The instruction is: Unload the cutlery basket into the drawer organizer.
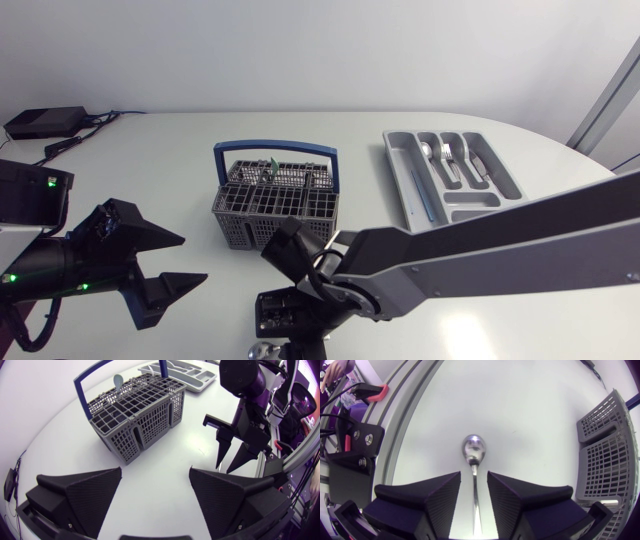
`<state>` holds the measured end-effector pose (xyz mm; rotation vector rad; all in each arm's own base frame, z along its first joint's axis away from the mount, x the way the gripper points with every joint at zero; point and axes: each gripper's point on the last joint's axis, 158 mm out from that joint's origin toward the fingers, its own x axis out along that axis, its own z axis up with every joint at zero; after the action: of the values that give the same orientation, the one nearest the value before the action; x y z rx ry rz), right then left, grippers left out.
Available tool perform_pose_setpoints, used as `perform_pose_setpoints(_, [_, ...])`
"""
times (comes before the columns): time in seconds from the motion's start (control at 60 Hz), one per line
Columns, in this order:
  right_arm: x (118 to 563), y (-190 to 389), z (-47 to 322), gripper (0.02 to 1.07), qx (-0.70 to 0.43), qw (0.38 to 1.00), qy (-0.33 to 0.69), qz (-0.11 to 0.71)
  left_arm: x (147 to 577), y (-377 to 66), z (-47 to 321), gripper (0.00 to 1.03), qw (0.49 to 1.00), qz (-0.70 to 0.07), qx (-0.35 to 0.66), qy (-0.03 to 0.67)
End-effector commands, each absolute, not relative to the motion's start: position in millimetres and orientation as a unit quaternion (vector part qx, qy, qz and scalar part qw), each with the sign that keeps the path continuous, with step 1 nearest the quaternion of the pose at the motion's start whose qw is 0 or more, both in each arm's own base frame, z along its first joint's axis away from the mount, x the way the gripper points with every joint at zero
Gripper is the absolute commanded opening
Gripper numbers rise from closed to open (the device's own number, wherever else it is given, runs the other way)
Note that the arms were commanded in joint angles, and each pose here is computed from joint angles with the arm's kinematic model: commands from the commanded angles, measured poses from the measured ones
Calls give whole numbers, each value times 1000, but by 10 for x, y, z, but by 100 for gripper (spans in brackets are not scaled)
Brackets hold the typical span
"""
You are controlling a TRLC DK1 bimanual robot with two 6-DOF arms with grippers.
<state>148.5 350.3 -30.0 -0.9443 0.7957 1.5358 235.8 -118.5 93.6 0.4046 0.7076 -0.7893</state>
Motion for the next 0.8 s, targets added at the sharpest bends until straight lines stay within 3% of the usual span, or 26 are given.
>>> perform_pose_setpoints(0.0, [1407, 3429, -495, 62, -398, 546, 362, 642, 2301, -1202, 870, 95, 840, -379, 189, 339])
perform_pose_setpoints(0.367, [1440, 3489, -586, 61, -394, 545, 370, 641, 2281, -1194, 845, 95, 839, -379, 189, 340])
perform_pose_setpoints(0.6, [1434, 3517, -608, 25, -394, 542, 367, 646, 2282, -1195, 829, 95, 839, -380, 189, 341])
perform_pose_setpoints(0.783, [1411, 3490, -659, 16, -399, 534, 371, 647, 2279, -1194, 808, 95, 838, -380, 189, 343])
